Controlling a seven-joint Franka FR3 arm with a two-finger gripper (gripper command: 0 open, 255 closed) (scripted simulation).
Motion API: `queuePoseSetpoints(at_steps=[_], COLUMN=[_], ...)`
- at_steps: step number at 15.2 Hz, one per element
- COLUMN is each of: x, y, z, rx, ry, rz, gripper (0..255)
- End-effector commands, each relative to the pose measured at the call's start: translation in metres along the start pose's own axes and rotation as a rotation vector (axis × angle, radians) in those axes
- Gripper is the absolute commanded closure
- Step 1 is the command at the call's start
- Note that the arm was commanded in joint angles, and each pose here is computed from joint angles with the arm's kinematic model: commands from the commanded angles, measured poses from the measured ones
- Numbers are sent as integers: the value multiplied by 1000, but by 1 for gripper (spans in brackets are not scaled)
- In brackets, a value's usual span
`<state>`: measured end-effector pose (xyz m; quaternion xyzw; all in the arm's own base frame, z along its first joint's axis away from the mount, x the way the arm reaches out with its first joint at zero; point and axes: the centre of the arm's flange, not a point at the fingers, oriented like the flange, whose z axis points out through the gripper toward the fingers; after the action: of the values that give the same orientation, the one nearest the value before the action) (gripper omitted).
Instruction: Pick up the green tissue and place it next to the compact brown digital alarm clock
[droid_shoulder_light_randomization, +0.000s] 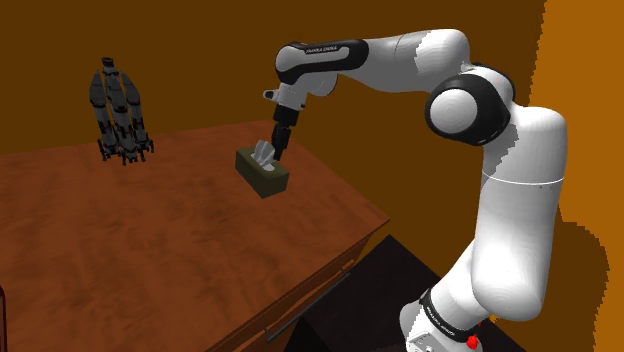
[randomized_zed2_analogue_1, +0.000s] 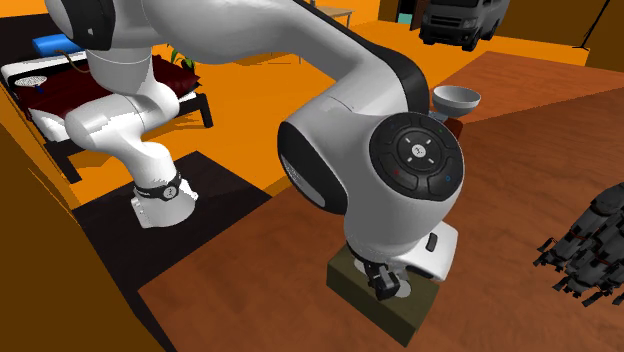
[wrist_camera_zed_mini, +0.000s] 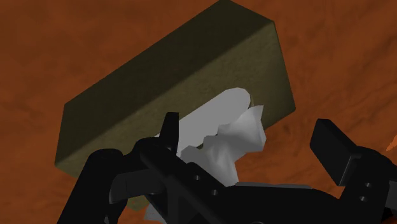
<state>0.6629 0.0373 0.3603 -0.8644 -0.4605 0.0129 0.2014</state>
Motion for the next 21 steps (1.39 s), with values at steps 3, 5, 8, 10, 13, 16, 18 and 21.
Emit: queuePoseSetpoints(at_steps=[3, 5, 8, 10, 13, 16, 18, 21], x=[0, 0, 0, 0, 0, 1, 2, 5], y=[0, 0, 0, 0, 0, -2, -6, -11], z=[1, 1, 1, 1, 0, -4, -14, -28], rx=[0, 0, 0, 0, 0, 0, 0, 0], ry=[0, 0, 0, 0, 0, 0, 0, 0], rz=[0, 0, 0, 0, 0, 0, 0, 0], gripper=[0, 0, 255, 255, 255, 255, 255, 255])
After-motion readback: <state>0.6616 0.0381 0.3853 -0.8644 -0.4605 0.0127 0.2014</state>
